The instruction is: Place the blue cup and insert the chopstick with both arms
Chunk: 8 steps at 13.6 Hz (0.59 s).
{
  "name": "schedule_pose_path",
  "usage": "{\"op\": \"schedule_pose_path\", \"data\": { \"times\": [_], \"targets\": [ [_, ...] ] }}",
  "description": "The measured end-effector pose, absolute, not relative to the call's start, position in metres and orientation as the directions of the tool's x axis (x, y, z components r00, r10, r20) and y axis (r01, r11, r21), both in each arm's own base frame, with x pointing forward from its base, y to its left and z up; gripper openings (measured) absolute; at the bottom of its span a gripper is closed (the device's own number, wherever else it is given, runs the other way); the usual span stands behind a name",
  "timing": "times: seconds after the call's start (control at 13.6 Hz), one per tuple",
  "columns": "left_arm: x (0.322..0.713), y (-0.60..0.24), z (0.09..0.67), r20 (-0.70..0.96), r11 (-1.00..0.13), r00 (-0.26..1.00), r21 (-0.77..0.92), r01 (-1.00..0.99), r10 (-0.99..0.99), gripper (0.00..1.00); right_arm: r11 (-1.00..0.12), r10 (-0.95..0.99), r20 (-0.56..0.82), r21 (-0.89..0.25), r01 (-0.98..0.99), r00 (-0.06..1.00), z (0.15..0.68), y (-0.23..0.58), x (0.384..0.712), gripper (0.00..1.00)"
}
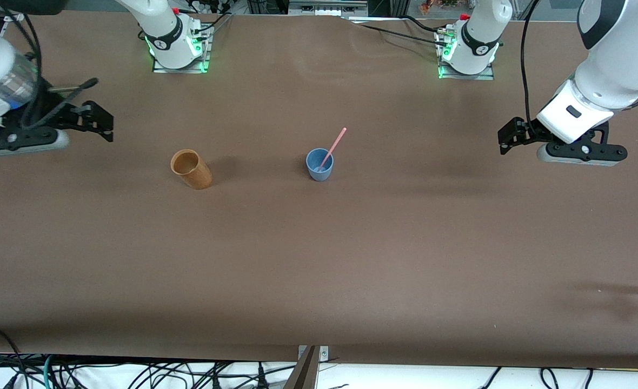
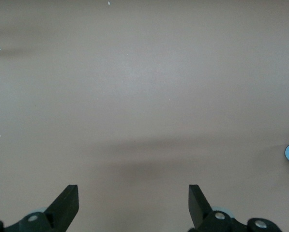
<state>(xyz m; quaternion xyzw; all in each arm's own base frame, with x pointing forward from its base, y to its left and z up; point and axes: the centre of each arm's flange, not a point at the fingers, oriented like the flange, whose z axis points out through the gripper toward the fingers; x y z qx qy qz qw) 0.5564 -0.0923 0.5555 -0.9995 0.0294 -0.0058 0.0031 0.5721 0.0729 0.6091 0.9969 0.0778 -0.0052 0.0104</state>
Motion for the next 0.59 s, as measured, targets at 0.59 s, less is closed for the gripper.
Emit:
{"op": "schedule_pose_path", "data": {
  "times": [0.59],
  "targets": [
    [0.557,-0.091,0.556,0.012,-0.998,0.998,-0.006,-0.056,-0.056,1.0,-0.99,0.14,-0.036,-0.007,0.139,0.99,0.604,0.053,0.562,1.0]
  ]
}}
